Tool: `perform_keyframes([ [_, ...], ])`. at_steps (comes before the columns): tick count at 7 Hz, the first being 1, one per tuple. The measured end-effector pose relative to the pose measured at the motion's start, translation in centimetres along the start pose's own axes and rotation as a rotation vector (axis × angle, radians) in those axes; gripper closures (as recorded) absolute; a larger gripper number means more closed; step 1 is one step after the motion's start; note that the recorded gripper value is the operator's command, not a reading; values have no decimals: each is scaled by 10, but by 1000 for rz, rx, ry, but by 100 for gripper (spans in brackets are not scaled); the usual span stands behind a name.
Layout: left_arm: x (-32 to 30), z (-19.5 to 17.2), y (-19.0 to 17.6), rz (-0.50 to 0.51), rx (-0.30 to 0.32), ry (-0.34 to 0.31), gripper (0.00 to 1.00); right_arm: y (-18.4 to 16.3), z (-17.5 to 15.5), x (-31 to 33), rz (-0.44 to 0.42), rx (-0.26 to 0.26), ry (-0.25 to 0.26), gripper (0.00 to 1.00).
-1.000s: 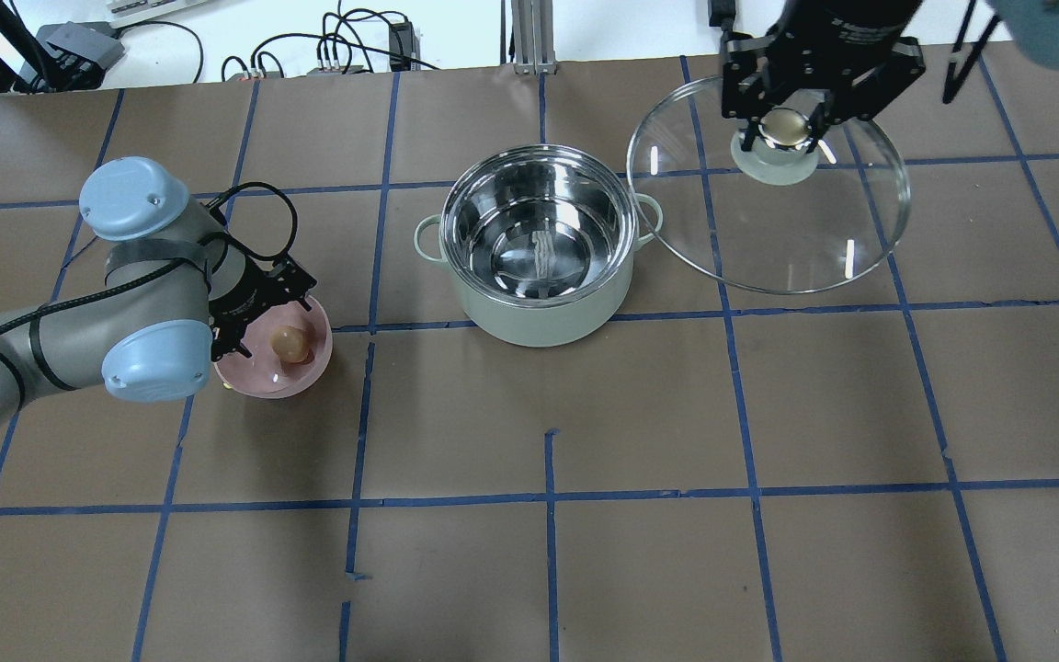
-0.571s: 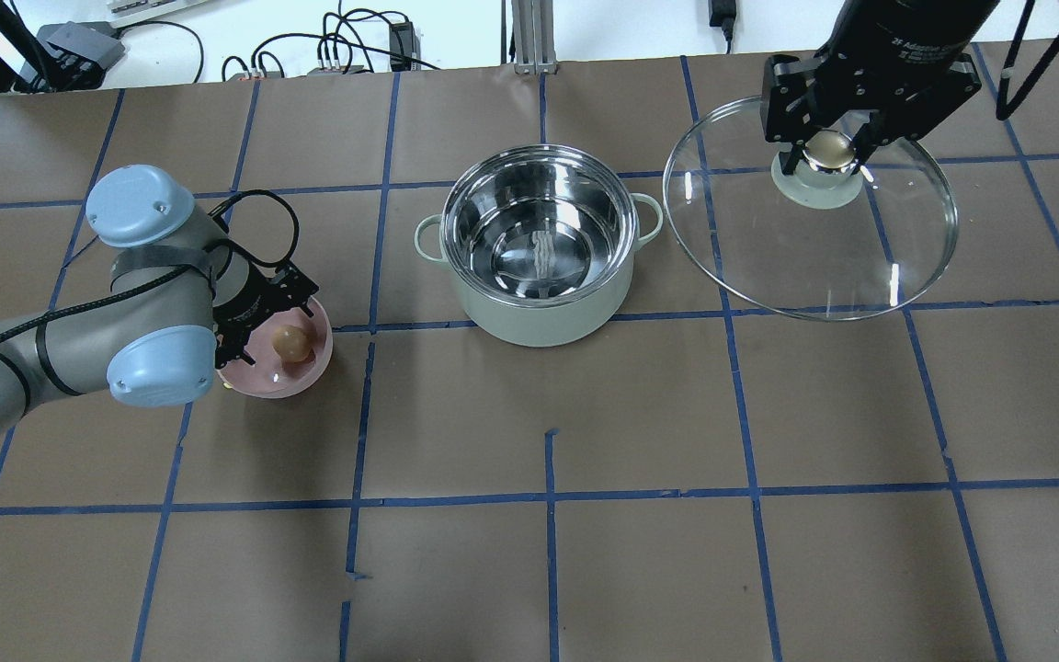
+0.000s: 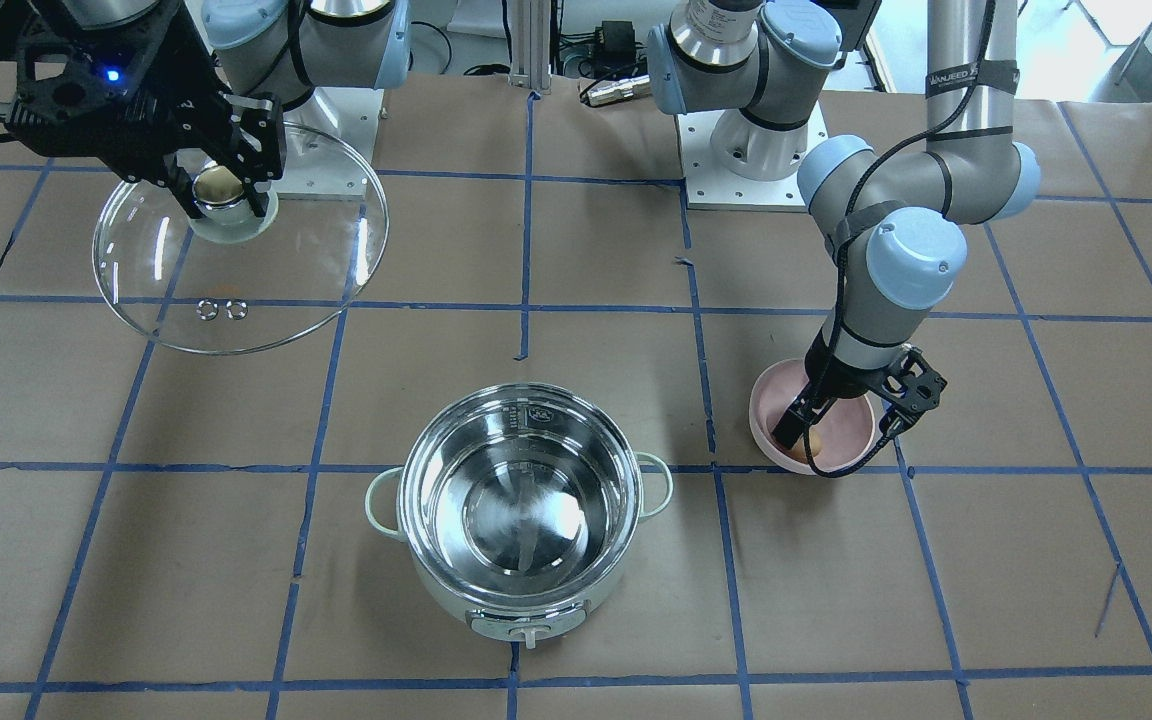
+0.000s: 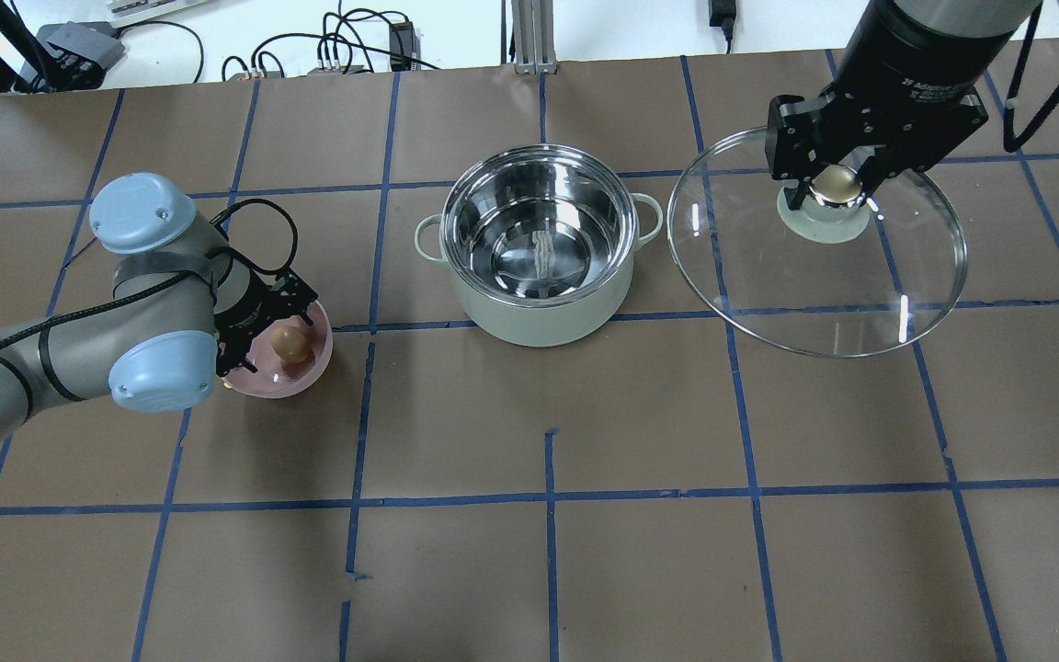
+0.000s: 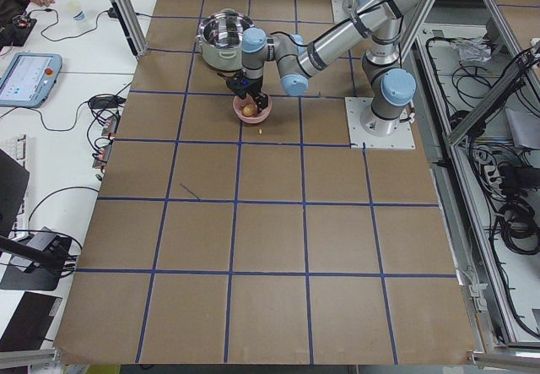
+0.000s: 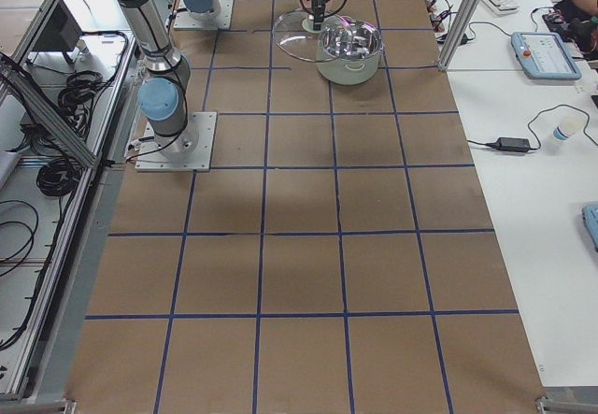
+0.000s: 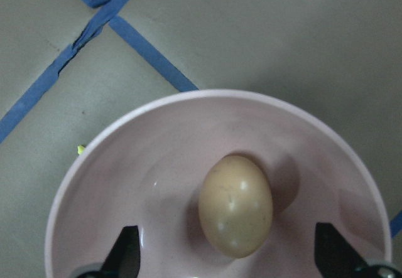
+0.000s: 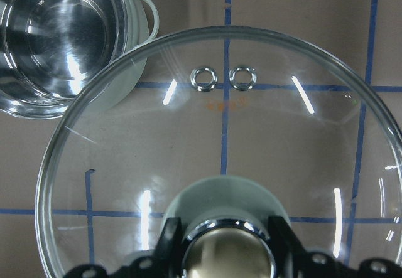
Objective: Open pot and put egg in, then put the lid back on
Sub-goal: 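Grasp the beige egg in the pink bowl with the left gripper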
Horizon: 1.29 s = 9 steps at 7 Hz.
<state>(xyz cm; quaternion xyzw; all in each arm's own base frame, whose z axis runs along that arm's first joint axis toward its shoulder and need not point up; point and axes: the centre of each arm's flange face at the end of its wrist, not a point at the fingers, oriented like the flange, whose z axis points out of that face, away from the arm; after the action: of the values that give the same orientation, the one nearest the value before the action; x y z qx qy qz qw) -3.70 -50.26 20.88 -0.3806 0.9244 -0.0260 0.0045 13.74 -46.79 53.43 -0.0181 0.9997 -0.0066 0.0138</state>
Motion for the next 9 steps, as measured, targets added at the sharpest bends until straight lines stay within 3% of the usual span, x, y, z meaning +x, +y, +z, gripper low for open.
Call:
perform_keyframes([
  [9, -1, 8, 0, -38, -12, -10, 5, 10, 3, -2, -7, -2, 19, 95],
])
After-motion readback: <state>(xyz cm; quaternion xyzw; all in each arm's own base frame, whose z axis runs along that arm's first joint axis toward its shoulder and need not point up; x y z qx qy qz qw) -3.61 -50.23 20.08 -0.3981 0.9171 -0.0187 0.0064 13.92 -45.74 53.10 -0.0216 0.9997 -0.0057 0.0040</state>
